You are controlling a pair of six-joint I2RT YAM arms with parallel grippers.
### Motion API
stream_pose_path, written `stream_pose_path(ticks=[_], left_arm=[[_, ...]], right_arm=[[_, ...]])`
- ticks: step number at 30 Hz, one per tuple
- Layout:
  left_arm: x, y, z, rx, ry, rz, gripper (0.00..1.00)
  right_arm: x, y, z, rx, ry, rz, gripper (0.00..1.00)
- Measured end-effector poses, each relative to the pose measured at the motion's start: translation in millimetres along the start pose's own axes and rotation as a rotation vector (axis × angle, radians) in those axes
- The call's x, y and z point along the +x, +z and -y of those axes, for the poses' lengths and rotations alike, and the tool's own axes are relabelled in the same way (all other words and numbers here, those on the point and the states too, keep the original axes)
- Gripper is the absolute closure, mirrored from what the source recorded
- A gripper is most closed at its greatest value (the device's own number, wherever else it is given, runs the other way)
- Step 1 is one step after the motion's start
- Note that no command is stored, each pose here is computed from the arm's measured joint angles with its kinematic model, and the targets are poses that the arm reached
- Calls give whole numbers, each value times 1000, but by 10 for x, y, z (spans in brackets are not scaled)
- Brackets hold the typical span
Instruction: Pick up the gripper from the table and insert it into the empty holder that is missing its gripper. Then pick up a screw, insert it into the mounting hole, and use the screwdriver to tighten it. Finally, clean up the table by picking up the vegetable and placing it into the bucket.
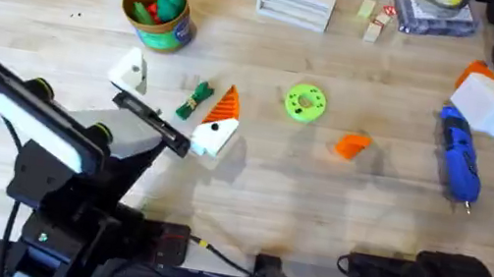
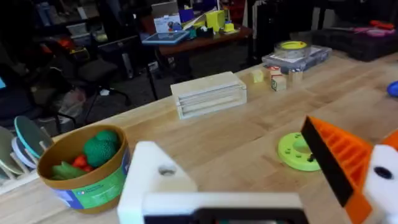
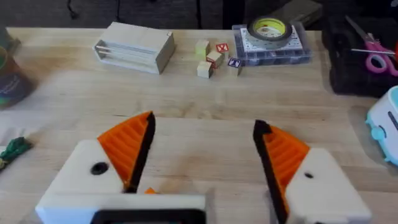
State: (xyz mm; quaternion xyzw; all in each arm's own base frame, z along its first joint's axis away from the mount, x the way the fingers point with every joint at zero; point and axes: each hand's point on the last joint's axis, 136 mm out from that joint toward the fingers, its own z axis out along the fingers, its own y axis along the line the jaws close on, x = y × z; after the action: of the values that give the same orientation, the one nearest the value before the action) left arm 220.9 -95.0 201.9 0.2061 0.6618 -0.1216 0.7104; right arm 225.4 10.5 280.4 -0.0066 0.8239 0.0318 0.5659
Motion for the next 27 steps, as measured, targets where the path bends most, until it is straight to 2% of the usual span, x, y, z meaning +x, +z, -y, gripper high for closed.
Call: stream_pose_path(ticks=[3,6,12,16,18,27], left_arm=[[79,24,10,7,3,12,8],[227,37,57,31,-5,-20,8],[226,36,93,52,-6,-19,7],[377,19,167,98,-27,-78,8],[365,6,187,127,-33,-71,8],[366,-4,149,123,-35,-70,8]], right_arm=[[0,0,0,0,0,0,9],[0,0,0,0,0,0,9],[1,0,0,0,0,0,9],[0,0,0,0,0,0,9],[0,0,0,0,0,0,9],[0,-1,0,0,0,0,9]])
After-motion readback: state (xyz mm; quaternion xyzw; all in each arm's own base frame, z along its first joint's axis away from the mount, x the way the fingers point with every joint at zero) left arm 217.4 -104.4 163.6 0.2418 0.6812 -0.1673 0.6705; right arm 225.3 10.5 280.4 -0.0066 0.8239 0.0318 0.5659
